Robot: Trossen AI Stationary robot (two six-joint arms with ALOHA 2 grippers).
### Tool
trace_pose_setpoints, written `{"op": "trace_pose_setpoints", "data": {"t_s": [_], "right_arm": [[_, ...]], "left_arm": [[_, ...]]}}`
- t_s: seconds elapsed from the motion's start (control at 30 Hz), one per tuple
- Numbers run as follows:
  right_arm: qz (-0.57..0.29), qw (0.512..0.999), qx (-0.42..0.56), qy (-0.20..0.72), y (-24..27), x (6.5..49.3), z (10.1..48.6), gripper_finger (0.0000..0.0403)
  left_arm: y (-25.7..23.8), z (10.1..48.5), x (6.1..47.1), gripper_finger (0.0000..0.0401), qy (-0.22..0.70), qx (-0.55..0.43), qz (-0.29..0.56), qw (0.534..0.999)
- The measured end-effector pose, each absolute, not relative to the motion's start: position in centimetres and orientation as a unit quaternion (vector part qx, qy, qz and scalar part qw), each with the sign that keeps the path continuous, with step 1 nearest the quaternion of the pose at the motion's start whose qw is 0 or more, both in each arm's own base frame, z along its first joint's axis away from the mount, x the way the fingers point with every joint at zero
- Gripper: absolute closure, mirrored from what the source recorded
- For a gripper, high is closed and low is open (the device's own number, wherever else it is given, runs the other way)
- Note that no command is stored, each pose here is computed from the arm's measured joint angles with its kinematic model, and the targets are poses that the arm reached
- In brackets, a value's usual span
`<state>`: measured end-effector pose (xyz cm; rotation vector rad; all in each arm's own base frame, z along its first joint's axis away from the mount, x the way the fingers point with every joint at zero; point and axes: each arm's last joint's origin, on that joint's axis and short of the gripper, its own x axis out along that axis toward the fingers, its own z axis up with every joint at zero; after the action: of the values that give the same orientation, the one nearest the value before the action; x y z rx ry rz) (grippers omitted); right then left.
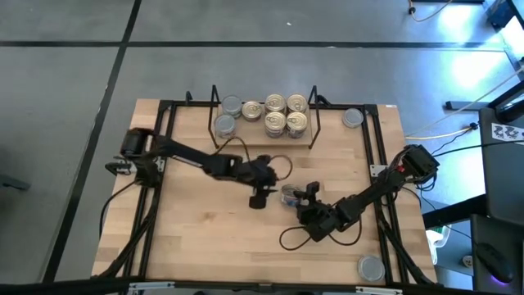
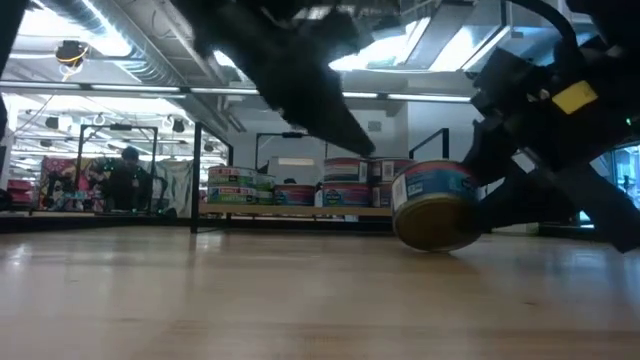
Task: Stack canned seafood by type on shelf
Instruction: Stack the blue and pink tuna can on top of the blue and pink tuna can on the shelf
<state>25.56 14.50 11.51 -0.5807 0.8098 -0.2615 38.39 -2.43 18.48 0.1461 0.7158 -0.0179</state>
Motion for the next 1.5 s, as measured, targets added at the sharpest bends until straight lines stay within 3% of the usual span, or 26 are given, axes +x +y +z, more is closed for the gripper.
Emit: {"op": "trace_pose_setpoints", "data": {"t_s": [0.23, 0.37, 0.57, 0.83, 1.3, 1.5], "right_arm": [[-0.148, 0.897, -0.207, 0.361, 14.5, 25.6, 11.4, 0.0204], [-0.146, 0.909, -0.184, 0.345, 14.5, 26.0, 11.5, 0.0205], [-0.128, 0.925, -0.149, 0.326, 14.8, 26.5, 11.8, 0.0206], [-0.115, 0.936, -0.124, 0.31, 14.9, 27.0, 12.0, 0.0206], [-0.118, 0.938, -0.109, 0.309, 14.8, 27.1, 12.1, 0.0207], [-0.119, 0.937, -0.11, 0.309, 14.8, 27.1, 12.1, 0.0207]], "left_arm": [[-4.1, 15.1, 34.7, 0.0219, 0.308, 0.03, 0.025, 0.951], [-5.7, 16.1, 34.7, 0.0219, 0.238, 0.015, -0.004, 0.971], [-6.1, 16.8, 35.1, 0.0218, 0.221, 0.012, -0.071, 0.973], [-6.3, 15.6, 36.6, 0.0218, 0.276, 0.07, -0.084, 0.955], [-4.3, 19.0, 39.1, 0.0217, 0.303, 0.128, -0.058, 0.942], [-4.6, 20.0, 39.6, 0.0184, 0.273, 0.153, -0.067, 0.947]]}}
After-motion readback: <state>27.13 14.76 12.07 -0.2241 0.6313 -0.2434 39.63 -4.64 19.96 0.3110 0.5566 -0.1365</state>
